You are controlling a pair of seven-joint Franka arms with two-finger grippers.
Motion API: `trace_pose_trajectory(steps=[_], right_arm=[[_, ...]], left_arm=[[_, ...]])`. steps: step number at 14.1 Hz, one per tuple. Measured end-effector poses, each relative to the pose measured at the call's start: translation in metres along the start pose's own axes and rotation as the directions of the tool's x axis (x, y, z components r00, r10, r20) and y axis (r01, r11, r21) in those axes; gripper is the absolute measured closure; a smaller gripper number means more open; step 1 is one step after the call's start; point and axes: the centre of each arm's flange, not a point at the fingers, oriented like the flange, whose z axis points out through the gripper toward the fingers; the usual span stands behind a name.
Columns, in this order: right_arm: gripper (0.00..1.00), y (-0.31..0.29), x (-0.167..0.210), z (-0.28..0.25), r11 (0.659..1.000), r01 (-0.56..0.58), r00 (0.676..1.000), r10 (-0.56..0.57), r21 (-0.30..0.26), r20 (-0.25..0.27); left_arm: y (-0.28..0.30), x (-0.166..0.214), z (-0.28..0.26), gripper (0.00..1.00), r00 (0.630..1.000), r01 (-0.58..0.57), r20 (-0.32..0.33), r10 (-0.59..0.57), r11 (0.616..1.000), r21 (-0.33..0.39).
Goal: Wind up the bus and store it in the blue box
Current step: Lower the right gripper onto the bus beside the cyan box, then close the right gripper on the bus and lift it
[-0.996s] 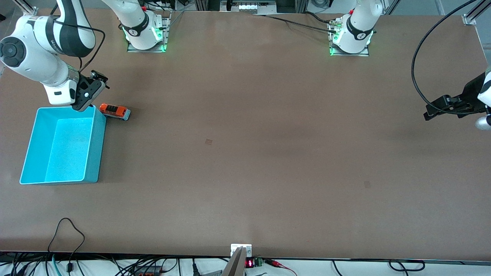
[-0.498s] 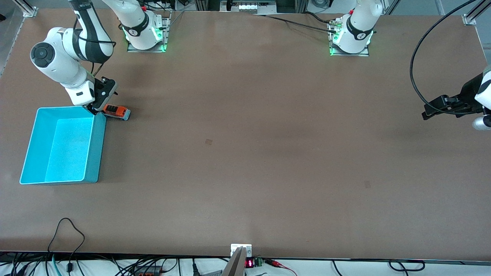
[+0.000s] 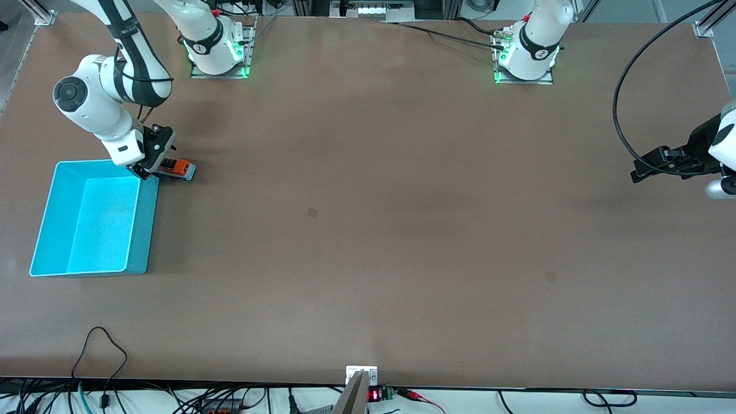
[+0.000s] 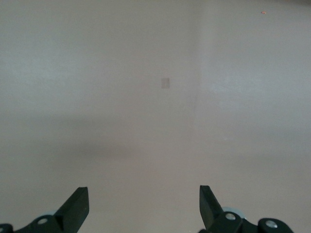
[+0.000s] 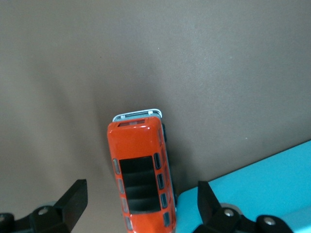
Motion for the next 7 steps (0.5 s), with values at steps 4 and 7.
trace_pose_trajectory(steps=[4,7], right_arm=[[0.0,-0.001,0.003,0.014,1.0,0.007,1.0,-0.007,0.006,0.001],[0.0,-0.002,0.003,0.021,1.0,0.008,1.0,-0.008,0.016,0.003]], left_arm=[[0.005,0.0,0.0,0.0,1.0,-0.008,0.002,0.008,1.0,0.0],[0.002,0.0,0.0,0.0,1.0,-0.005,0.002,0.005,1.0,0.0]])
